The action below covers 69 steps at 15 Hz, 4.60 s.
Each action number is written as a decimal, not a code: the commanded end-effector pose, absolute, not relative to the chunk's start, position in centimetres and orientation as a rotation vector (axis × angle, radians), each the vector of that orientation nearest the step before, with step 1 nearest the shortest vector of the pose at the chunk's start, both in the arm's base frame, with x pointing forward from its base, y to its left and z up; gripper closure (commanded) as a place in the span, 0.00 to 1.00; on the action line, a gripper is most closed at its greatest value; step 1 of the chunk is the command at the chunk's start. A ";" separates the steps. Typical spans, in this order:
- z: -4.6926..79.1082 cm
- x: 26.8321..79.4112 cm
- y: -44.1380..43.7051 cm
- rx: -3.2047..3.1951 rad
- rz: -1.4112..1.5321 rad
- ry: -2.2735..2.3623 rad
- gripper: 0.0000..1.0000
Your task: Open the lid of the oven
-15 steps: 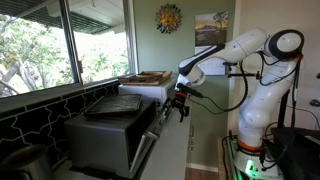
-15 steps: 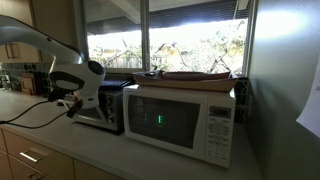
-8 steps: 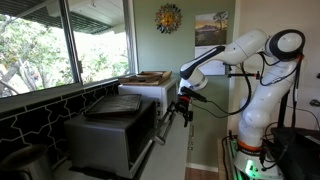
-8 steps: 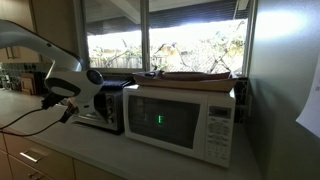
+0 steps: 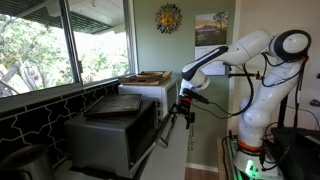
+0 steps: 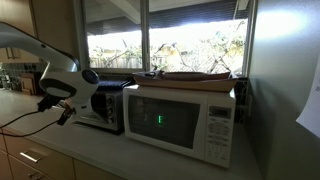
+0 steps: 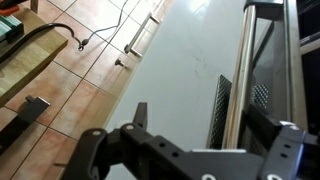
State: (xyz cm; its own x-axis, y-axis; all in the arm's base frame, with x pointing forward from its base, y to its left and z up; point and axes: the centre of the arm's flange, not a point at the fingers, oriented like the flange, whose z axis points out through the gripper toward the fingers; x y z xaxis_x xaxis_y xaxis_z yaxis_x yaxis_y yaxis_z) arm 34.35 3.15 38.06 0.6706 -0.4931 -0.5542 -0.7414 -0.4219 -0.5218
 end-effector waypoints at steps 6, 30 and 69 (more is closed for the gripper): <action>34.2 33.8 3.9 -2.218 0.388 1.083 0.00; 40.2 30.6 4.5 -2.597 0.430 1.011 0.00; 59.7 34.7 18.5 -3.106 -0.224 -0.631 0.00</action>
